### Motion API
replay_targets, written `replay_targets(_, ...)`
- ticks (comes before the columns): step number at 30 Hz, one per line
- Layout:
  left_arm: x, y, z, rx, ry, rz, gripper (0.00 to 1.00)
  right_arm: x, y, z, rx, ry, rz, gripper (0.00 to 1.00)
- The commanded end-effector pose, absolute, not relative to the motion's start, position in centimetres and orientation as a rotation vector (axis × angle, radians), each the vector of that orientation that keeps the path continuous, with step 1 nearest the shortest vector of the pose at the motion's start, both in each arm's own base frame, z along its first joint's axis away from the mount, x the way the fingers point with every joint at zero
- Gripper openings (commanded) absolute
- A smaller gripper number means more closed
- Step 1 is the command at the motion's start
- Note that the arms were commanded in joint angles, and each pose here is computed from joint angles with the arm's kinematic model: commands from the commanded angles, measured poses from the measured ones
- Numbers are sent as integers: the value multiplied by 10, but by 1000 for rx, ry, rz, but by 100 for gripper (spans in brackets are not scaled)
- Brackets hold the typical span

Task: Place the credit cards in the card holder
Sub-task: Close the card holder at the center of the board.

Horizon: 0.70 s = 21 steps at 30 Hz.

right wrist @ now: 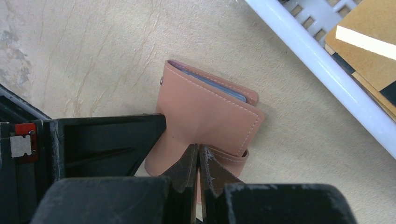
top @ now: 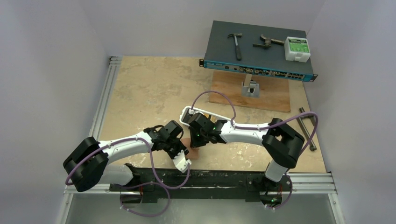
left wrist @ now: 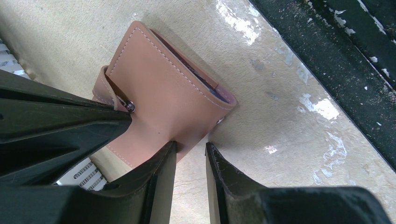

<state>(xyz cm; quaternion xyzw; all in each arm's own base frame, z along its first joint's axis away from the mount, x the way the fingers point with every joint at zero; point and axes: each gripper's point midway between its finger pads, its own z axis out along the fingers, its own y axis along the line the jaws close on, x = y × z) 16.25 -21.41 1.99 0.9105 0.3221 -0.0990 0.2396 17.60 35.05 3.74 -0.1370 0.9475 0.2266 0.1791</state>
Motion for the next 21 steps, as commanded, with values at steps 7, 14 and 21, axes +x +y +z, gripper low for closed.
replay_targets(7,159,-221,21,2478,873,-307,28,172,347,50,-332,2650,631,0)
replay_targets(14,159,-219,22,2478,880,-297,28,175,344,61,-377,2663,569,4)
replay_targets(21,160,-220,23,2476,871,-295,28,178,345,66,-432,2671,520,22)
